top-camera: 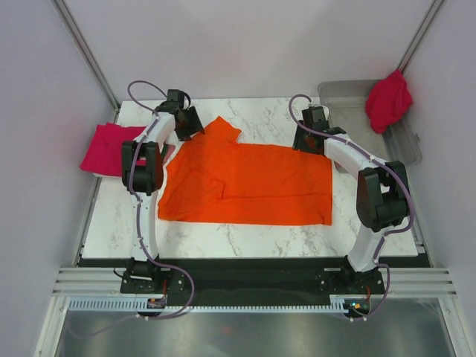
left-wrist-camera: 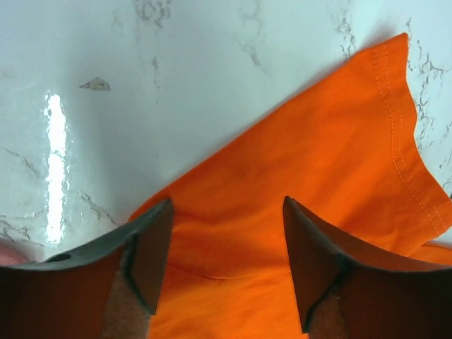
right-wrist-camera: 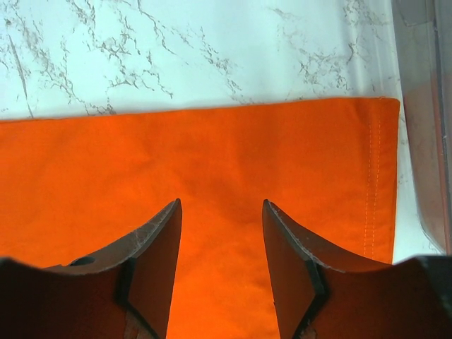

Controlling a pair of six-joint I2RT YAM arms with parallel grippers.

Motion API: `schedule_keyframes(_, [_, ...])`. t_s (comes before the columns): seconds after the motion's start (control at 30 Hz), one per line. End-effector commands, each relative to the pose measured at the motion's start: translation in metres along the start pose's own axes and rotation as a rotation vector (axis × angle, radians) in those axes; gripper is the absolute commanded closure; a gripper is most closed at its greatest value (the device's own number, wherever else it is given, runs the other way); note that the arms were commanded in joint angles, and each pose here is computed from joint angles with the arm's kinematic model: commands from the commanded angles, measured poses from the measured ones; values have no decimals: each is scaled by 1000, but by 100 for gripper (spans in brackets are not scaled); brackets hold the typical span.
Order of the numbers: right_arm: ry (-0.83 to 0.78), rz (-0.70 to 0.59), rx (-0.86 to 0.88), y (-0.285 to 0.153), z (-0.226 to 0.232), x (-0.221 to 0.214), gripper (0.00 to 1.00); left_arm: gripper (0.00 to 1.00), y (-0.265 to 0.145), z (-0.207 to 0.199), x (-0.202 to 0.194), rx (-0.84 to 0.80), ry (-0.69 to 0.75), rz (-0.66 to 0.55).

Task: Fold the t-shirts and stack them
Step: Fold the tshirt

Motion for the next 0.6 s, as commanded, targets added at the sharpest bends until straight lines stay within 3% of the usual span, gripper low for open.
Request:
schedule_keyframes(0.0, [19,-52,22,-9,3,9,43,37,3,12,-2,30,22,17])
schedule_keyframes(0.03, [20,-52,18,-10,3,8,43,46,3,14,-3,25,18,24])
schedule_keyframes(0.07, [22,-55,16,-9,2,8,43,63,4,16,-5,23,11,36])
schedule_keyframes(0.13, [23,-55,8,-8,2,7,42,80,3,23,-4,25,-8,41])
schedule_keyframes(0.17, [21,-51,5,-7,1,6,42,98,2,29,-4,29,-21,49])
schedule_keyframes(0.57, [17,-47,-91,25,3,17,42,98,-46,73,16,96,-113,-98])
Point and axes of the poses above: each gripper's point midway between its finger pads, its own y axis out along the fingers, its own z axis along the line the jaws close on, x = y × z, the point moved 8 cm from there along -y, back along the fingers, and after that the axes turned 3 degrees about -y, right-handed, at the moved point
